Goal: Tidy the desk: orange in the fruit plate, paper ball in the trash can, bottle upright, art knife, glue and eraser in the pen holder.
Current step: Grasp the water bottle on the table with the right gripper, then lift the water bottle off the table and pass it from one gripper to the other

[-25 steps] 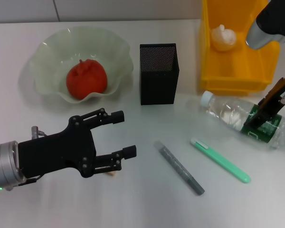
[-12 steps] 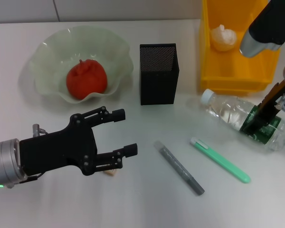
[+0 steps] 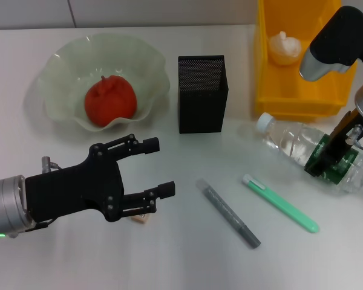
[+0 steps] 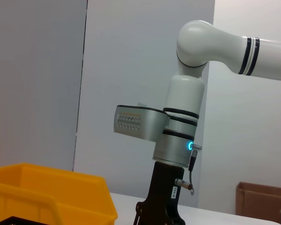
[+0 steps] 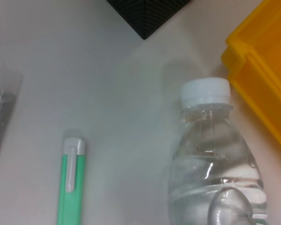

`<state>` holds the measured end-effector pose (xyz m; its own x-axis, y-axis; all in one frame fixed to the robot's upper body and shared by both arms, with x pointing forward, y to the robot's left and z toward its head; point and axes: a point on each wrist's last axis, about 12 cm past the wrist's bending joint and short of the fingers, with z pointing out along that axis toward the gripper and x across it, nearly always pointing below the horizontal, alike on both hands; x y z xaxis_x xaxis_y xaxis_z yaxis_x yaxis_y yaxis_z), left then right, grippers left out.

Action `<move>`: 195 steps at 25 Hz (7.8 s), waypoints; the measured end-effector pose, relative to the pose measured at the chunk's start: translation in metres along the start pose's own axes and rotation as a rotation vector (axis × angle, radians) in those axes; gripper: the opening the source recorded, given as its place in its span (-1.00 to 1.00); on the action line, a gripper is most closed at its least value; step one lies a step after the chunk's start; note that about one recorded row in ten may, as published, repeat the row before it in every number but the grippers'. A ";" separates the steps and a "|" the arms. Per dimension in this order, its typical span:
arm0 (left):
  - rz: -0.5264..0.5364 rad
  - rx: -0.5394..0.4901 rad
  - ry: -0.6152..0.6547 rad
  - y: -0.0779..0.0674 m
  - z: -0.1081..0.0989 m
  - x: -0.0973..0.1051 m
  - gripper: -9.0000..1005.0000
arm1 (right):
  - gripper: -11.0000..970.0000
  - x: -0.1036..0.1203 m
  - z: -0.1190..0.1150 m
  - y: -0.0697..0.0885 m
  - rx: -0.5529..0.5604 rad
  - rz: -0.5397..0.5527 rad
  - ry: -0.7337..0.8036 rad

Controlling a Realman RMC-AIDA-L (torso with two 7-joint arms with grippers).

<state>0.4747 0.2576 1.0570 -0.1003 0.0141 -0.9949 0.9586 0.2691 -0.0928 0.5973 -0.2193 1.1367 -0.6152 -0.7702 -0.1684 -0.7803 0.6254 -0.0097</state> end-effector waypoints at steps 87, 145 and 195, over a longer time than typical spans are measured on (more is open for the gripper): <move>-0.255 0.148 -0.257 0.016 0.024 -0.050 0.41 | 0.47 0.050 0.000 0.073 -0.492 -0.374 -1.133; -0.184 0.108 -0.254 0.016 0.028 -0.042 0.13 | 0.47 0.022 0.017 0.082 -0.561 -0.342 -1.140; -0.232 0.103 -0.219 0.020 0.024 -0.045 -0.09 | 0.47 0.014 0.018 0.077 -0.547 -0.368 -1.047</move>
<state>0.5052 0.2394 1.0988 -0.2700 -0.2469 -0.9307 0.9399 0.1421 -0.3104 0.5302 -0.1797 1.1155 -0.1591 -0.2602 -0.9523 -0.9870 0.0650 0.1471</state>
